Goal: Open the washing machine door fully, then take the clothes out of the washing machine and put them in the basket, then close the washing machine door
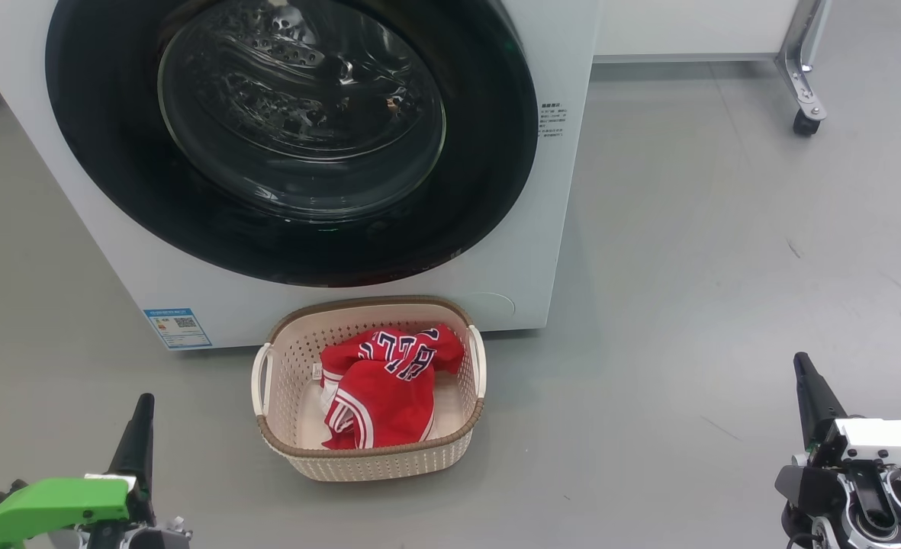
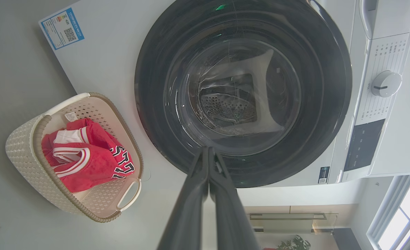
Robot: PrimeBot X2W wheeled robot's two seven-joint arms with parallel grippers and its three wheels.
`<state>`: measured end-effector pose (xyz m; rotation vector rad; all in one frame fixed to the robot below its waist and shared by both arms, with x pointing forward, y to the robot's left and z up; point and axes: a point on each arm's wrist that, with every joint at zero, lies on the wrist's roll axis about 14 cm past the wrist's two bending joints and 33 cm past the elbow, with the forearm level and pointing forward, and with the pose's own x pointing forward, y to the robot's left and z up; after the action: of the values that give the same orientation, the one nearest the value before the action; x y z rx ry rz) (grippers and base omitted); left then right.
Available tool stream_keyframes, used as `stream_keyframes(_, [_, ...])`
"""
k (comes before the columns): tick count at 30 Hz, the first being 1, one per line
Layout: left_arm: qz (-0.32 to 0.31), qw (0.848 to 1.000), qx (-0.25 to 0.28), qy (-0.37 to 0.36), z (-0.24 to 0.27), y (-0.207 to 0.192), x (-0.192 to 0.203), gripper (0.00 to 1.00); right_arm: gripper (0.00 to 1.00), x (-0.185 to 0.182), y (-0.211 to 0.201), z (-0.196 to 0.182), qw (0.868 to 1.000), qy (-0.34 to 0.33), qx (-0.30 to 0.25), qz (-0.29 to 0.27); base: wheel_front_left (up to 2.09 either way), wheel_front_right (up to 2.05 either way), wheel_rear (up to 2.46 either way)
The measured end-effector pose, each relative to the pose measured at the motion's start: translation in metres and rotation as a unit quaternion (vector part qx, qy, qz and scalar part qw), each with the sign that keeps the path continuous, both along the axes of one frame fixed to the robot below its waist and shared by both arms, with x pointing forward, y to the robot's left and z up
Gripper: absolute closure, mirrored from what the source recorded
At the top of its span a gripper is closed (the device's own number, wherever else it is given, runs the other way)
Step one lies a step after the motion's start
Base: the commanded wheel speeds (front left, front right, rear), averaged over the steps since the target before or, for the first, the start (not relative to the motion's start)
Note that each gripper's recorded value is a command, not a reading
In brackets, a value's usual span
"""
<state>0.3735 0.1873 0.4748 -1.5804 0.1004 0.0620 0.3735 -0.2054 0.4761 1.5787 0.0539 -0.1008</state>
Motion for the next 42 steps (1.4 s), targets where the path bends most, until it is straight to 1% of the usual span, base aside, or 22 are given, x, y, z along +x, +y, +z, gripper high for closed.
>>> stream_keyframes(42, [-0.001, 1.000, -0.002, 0.001, -0.0006, -0.0006, 0.0000, 1.00, 1.00, 0.0001, -0.0002, 0.0002, 1.000, 0.000, 0.000, 0.001, 0.00, 0.00, 0.00])
